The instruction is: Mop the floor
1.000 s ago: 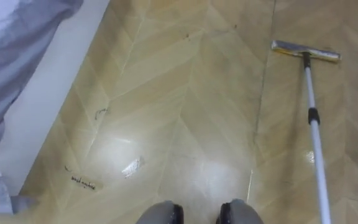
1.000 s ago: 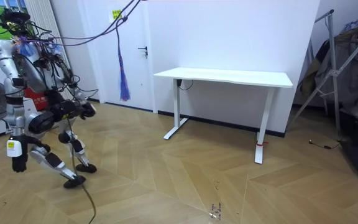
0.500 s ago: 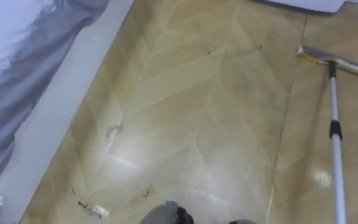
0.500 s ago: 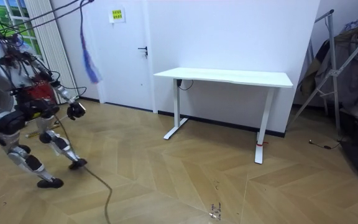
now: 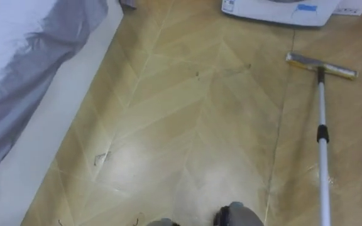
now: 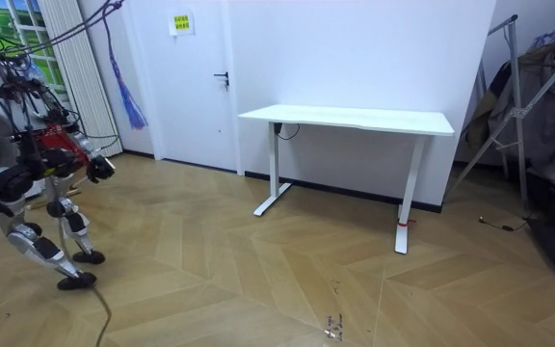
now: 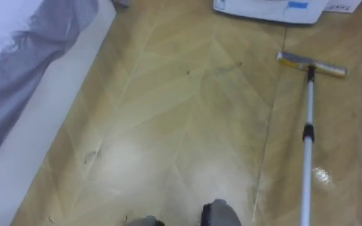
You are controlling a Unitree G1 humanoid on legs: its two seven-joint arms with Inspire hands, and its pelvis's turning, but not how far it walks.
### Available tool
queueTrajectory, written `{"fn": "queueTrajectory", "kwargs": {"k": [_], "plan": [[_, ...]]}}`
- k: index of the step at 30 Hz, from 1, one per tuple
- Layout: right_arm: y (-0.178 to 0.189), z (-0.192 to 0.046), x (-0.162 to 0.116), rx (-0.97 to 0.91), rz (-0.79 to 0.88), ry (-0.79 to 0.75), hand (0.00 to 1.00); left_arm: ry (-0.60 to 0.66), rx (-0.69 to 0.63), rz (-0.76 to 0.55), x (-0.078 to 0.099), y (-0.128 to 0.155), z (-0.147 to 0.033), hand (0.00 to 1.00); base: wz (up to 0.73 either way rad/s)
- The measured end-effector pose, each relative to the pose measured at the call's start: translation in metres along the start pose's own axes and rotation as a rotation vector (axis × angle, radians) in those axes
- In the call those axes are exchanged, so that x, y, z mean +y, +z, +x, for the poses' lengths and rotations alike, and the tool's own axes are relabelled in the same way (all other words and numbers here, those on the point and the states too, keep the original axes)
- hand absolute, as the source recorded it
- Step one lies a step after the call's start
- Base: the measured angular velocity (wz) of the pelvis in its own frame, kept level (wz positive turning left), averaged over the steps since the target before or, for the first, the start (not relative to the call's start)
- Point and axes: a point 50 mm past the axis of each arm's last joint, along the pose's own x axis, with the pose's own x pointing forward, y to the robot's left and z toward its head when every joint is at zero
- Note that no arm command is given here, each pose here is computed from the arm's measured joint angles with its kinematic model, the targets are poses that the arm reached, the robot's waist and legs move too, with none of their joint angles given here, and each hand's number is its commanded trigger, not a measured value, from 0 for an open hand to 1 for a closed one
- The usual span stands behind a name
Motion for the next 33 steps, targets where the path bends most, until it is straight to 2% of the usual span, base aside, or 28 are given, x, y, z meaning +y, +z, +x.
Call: {"fn": "queueTrajectory", "kwargs": {"k": [1, 4, 7, 12, 15, 19, 24, 33], "plan": [[0.029, -0.006, 0.006, -0.087, 0.008, 0.016, 1.0, 0.002, -0.02, -0.001, 0.001, 0.004, 0.0, 0.0, 0.11], [0.078, -0.02, 0.017, -0.244, 0.041, 0.068, 1.0, 0.004, -0.05, 0.001, 0.001, 0.008, -0.001, 0.0, -0.13], [0.088, -0.024, 0.021, -0.267, 0.083, 0.115, 1.0, 0.007, -0.045, 0.014, 0.001, 0.007, -0.001, 0.0, 0.07], [0.037, -0.007, 0.005, -0.145, 0.042, 0.09, 1.0, 0.008, -0.02, 0.054, 0.003, 0.005, 0.001, 0.0, 0.06], [-0.003, 0.001, -0.008, -0.043, -0.081, 0.023, 1.0, 0.011, 0.017, 0.101, 0.005, -0.003, 0.002, 0.0, 0.01], [-0.049, 0.005, -0.026, 0.09, -0.222, -0.086, 1.0, 0.024, 0.069, 0.091, 0.01, -0.017, 0.002, 0.0, 0.0], [-0.092, 0.005, -0.021, 0.196, -0.266, -0.074, 1.0, 0.036, 0.136, 0.149, 0.01, -0.034, 0.0, 0.0, -0.05], [-0.11, 0.005, -0.004, 0.258, -0.281, 0.03, 1.0, 0.075, 0.191, 0.102, 0.019, -0.046, -0.002, 0.0, -0.03]]}}
